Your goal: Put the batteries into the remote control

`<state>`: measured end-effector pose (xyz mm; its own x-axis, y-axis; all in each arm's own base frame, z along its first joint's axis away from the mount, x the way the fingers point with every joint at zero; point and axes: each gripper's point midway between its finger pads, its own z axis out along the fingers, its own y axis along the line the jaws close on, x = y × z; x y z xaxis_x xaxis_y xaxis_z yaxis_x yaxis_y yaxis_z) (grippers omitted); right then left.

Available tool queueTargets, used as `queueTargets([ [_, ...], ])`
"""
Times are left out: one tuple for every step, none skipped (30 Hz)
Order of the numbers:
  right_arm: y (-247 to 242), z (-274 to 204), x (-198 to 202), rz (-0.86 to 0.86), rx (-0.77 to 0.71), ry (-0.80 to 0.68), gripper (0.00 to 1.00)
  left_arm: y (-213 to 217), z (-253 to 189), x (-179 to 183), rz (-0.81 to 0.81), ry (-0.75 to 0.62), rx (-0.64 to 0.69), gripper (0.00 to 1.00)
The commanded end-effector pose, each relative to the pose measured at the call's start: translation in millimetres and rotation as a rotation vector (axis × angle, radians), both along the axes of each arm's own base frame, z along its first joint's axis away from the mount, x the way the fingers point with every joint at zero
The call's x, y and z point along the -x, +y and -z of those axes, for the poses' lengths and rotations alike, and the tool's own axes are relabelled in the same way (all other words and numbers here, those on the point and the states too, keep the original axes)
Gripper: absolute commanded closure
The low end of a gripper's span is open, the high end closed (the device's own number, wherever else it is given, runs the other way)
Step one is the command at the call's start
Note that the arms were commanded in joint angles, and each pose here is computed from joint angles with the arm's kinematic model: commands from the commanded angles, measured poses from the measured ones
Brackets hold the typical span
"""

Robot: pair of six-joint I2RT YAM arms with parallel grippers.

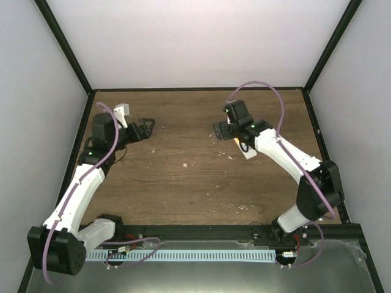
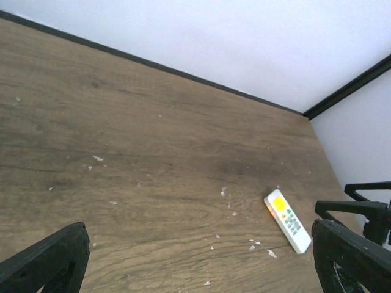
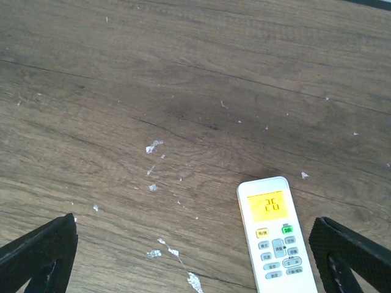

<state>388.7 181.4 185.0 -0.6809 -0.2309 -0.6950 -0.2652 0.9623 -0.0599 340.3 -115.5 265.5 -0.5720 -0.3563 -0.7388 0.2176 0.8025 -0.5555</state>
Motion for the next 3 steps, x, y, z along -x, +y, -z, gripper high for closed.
queueTargets([
  [0.6, -5.1, 4.2, 0.004, -0.055, -0.001, 0.0, 12.6, -0.1, 1.0, -0.067, 0.005, -0.021, 0.0],
  [-0.1, -5.3, 4.7, 0.006, -0.057, -0.001, 0.0, 14.1, -1.9, 1.5, -0.076, -0.001, -0.02, 0.0],
  [-0.2, -5.8, 5.4, 0.006, -0.06, -0.002, 0.0, 15.3, -2.8, 2.1, -0.082, -0.005, -0.022, 0.0],
])
